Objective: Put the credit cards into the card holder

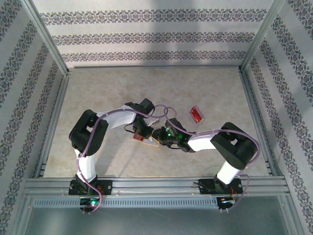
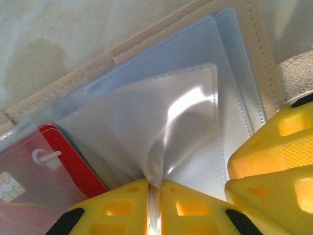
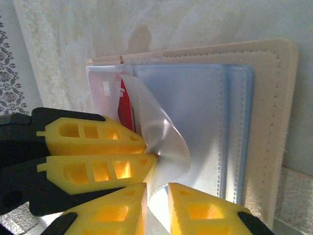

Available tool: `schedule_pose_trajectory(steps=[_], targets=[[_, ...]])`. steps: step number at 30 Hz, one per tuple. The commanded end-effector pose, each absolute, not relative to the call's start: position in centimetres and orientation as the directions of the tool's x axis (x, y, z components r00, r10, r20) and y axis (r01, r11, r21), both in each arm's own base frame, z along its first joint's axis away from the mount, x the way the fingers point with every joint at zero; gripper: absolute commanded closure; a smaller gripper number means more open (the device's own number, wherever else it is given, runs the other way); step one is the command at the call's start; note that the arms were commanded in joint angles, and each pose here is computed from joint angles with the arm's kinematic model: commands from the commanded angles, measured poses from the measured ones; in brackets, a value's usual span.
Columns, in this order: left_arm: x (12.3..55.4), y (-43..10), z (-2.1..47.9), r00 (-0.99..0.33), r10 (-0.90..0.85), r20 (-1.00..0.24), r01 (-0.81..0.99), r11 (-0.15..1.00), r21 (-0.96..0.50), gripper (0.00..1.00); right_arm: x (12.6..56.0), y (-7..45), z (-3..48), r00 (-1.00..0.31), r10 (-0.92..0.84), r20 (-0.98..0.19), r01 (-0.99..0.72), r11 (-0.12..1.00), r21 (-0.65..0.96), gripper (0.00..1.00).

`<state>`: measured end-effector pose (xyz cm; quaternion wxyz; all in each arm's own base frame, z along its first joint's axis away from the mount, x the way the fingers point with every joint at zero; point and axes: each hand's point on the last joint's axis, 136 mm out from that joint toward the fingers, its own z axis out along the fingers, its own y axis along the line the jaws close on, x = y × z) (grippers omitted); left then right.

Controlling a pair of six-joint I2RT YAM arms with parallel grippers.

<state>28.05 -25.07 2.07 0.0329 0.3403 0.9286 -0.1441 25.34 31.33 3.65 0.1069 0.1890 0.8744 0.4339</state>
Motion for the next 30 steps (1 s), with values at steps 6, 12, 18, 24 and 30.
schedule_pose_trajectory(steps=[6, 12, 18, 24, 30], targets=[[26.2, -24.7, 1.4, -0.789, 0.607, -0.096, 0.603, 0.734, -0.313, 0.87, 23.8, 32.0, 2.9, -0.926, 0.376, -0.021, 0.213, 0.567, 0.796, 0.78], [26.2, -24.8, 1.6, -0.789, 0.606, -0.102, 0.604, 0.732, -0.315, 0.87, 24.2, 32.6, 3.1, -0.928, 0.373, -0.023, 0.202, 0.552, 0.809, 0.87], [26.5, -25.2, 3.7, -0.786, 0.602, -0.143, 0.612, 0.723, -0.321, 0.85, 24.4, 32.7, 4.1, -0.929, 0.367, -0.047, 0.175, 0.547, 0.819, 0.99], [27.6, -24.7, 7.9, -0.793, 0.562, -0.236, 0.609, 0.715, -0.343, 0.79, 24.6, 33.1, 5.2, -0.934, 0.347, -0.083, 0.132, 0.554, 0.822, 1.0], [30.2, -21.6, 10.9, -0.841, 0.434, -0.325, 0.533, 0.767, -0.357, 0.65, 25.0, 34.7, 6.4, -0.947, 0.299, -0.119, 0.074, 0.561, 0.825, 1.0]])
